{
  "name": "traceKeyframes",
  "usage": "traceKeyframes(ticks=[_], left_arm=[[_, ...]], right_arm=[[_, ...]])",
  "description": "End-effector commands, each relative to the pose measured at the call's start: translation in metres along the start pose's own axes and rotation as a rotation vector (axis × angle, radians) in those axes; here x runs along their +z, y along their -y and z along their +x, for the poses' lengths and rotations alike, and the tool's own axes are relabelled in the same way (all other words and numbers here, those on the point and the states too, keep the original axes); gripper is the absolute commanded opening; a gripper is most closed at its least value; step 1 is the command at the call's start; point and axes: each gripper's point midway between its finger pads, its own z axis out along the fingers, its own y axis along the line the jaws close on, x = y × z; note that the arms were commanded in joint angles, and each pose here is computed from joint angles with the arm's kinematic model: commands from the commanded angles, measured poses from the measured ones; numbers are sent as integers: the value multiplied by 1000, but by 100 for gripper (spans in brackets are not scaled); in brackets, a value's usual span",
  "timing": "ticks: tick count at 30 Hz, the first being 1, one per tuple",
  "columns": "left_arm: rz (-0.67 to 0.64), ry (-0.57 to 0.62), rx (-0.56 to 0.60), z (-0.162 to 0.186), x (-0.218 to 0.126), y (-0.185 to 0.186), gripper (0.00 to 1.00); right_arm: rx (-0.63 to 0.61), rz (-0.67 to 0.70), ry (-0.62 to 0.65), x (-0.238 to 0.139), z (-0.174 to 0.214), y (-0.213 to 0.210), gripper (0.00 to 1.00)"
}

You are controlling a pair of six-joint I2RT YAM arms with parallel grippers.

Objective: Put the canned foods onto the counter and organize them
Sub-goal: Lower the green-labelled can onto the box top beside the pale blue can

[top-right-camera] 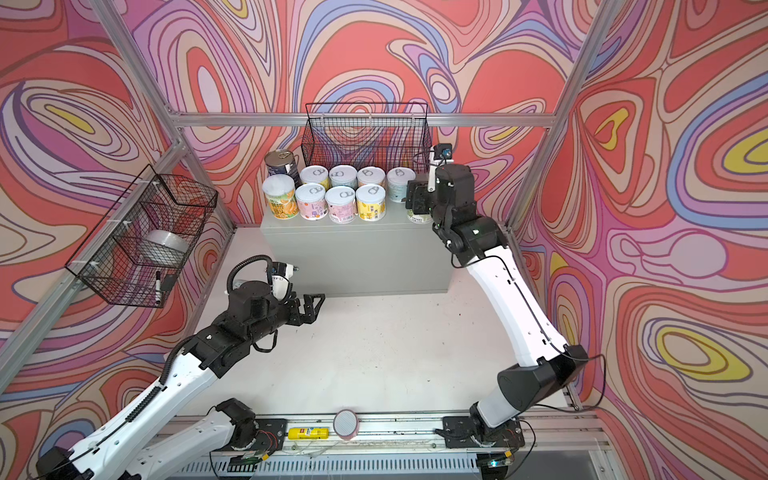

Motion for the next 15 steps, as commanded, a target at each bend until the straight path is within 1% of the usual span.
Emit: traceKeyframes(ticks=[1, 5, 9, 15], left_arm=[[-14, 26, 2, -4, 1, -3, 96], [-16, 32, 3, -5, -1, -3, 96], [-9, 29, 12, -6, -1, -1, 96], [2, 26, 9, -6, 1, 1, 96]], right_arm=[[30, 21, 99, -27, -28, 10, 86], [20, 88, 100, -40, -22, 26, 86], [-11, 173, 68, -49, -7, 43, 86], [-33, 251, 15, -52, 19, 60, 88]])
